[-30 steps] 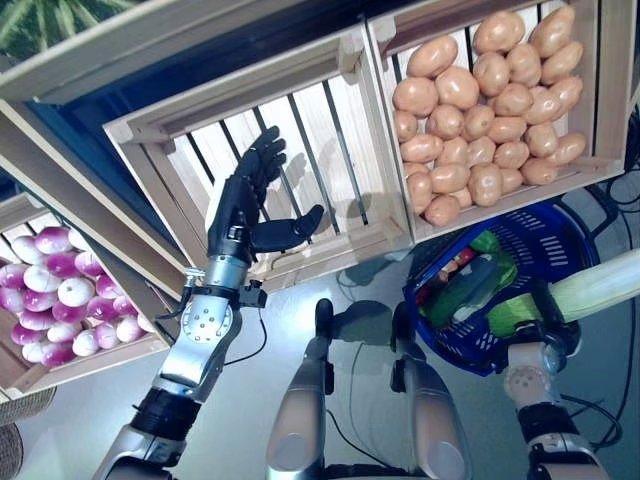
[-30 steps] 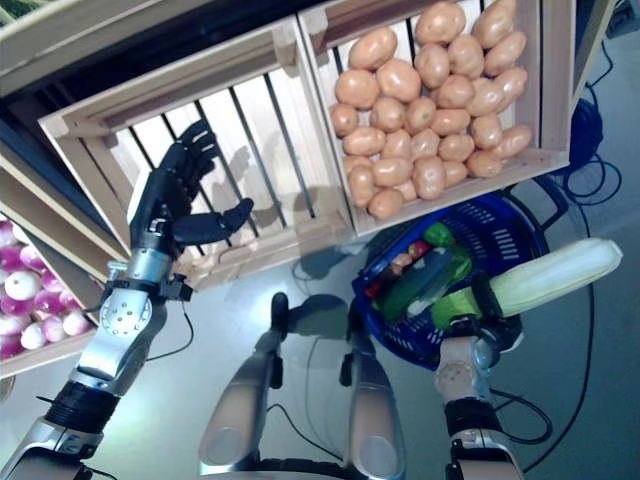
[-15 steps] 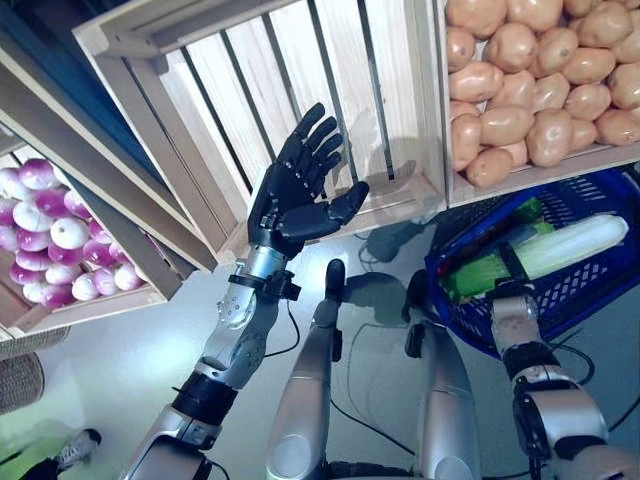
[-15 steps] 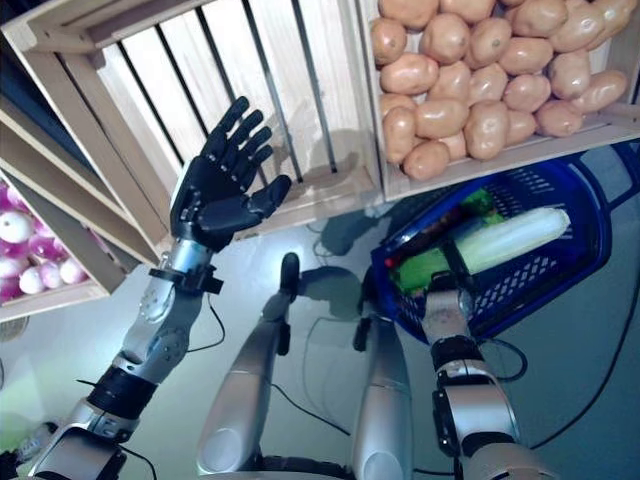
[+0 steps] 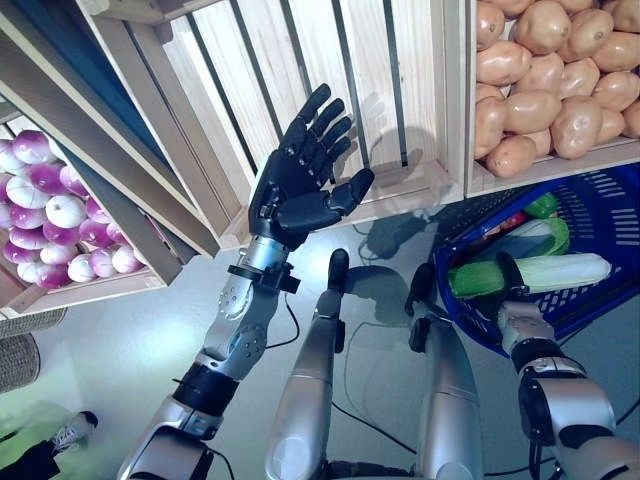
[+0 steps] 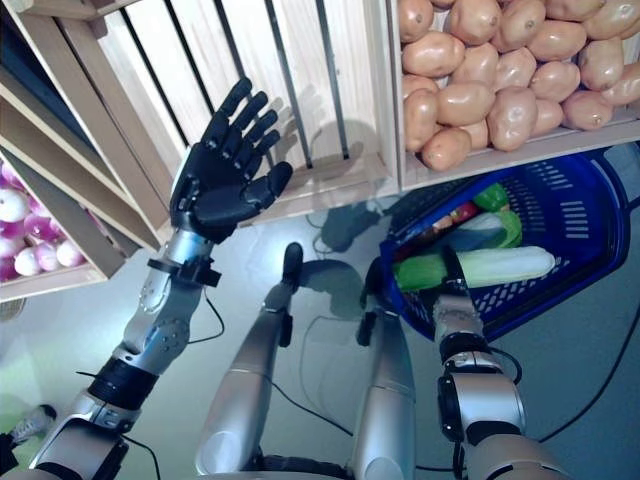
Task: Put vegetables into the basket
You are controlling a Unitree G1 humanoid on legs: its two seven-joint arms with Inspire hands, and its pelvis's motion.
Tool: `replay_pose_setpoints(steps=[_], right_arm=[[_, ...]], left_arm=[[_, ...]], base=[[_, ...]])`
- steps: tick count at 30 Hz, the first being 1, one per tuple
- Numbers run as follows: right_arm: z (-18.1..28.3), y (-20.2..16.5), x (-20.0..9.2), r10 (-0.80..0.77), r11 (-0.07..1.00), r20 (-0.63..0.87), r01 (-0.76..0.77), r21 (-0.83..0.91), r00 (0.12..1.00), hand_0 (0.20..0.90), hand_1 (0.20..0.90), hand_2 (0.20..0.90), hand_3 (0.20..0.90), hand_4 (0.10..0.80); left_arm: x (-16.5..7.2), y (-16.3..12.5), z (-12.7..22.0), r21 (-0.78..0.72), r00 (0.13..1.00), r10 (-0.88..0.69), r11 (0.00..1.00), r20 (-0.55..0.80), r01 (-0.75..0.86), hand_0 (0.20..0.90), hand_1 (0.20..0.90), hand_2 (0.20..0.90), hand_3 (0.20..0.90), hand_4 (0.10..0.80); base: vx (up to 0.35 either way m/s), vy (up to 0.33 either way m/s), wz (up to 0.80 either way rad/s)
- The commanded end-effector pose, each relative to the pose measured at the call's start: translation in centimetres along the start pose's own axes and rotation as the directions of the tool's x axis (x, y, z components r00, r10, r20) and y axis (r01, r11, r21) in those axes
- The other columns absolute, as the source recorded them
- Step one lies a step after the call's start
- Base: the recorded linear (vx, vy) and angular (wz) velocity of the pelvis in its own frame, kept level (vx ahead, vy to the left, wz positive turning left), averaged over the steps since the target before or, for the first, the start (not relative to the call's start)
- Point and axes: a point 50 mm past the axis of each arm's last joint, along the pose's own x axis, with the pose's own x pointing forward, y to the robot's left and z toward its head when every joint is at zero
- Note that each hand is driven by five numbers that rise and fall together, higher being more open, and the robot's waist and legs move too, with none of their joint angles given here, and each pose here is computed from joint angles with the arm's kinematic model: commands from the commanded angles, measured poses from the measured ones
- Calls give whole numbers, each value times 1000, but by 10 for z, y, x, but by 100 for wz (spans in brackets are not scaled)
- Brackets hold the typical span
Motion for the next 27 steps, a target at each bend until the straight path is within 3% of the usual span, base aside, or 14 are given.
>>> replay_pose_setpoints(steps=[1,5,7,13,16,17,18,21,25,27], right_arm=[[35,-8,0,-59,996,95,51,79,994,900,900,900,900,800],[33,-12,-2,-57,998,157,59,-9,986,900,900,900,900,800],[34,-13,-5,-55,979,264,103,-174,963,900,900,900,900,800],[31,-46,-10,3,869,375,183,-460,927,900,900,900,900,800],[32,-69,-19,126,726,395,187,-661,910,900,900,900,900,800],[27,-80,-28,203,634,372,168,-755,906,900,900,900,900,800],[26,-82,-29,207,626,369,168,-762,906,900,900,900,900,800],[14,-102,-44,327,460,271,98,-883,905,900,900,900,900,800],[15,-139,-48,316,262,98,12,-965,944,900,900,900,900,800],[14,-149,-47,291,196,52,-6,-981,955,900,900,900,900,800]], left_arm=[[16,-23,49,58,950,-161,987,266,151,900,900,900,900,800],[11,-13,46,80,966,-140,989,217,125,900,900,900,900,800],[8,-10,45,62,970,-148,988,192,139,900,900,900,900,800],[-13,2,27,7,992,-110,994,59,110,900,900,900,900,800],[-35,7,9,89,994,-93,991,-62,99,900,900,900,900,800],[-54,16,-2,64,988,-60,995,-144,70,900,900,900,900,800],[-56,17,-3,60,986,-57,996,-155,67,900,900,900,900,800],[-93,28,-28,-2,945,-16,1000,-325,16,900,900,900,900,800],[-144,37,-63,50,831,19,999,-556,10,900,900,900,900,800],[-157,40,-72,62,787,37,998,-616,2,900,900,900,900,800]], base=[[0,0,0],[6,13,-5],[30,24,-8],[115,57,-9],[170,88,-6],[187,102,-9],[172,91,-16],[172,61,-14],[233,76,-6],[211,73,-1]])
